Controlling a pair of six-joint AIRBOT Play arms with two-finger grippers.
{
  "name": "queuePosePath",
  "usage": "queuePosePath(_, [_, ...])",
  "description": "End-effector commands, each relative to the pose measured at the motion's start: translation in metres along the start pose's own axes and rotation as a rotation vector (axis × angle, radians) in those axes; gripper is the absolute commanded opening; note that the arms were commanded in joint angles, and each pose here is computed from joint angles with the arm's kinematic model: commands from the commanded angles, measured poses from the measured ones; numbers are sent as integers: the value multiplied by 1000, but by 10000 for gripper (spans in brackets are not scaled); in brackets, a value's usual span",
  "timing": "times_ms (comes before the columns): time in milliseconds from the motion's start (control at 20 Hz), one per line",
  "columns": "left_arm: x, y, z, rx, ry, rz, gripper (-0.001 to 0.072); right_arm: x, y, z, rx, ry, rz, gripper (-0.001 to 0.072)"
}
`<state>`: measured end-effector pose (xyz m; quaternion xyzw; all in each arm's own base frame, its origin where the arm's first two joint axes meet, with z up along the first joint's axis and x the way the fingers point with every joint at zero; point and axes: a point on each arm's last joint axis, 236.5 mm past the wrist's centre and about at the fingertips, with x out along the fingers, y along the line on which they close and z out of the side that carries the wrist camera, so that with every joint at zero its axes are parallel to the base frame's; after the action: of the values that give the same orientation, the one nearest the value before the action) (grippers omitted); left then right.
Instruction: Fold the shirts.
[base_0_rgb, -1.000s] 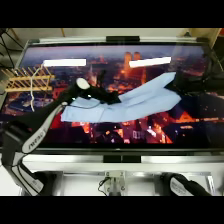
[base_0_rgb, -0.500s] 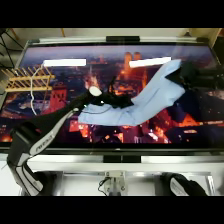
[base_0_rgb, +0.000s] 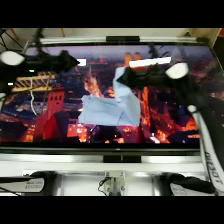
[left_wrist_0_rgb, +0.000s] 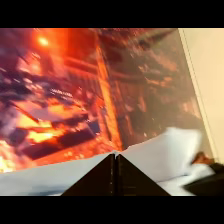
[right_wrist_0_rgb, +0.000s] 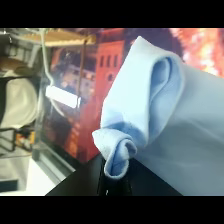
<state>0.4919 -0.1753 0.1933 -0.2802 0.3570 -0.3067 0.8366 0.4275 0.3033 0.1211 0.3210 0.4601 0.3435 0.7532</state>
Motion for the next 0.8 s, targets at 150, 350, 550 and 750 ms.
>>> queuePosePath(150, [-99,28,-13,88,78,182,39,153,-9,-76,202,65,86,105])
queuePosePath(350, [-97,26,-19,90,104,173,40,164,-20,-85,196,77,70,575])
queuePosePath(550, [-98,26,-19,90,104,173,40,96,-39,-46,35,105,7,574])
queuePosePath(750, [-98,26,-19,90,104,173,40,-48,-187,-42,23,285,-564,624])
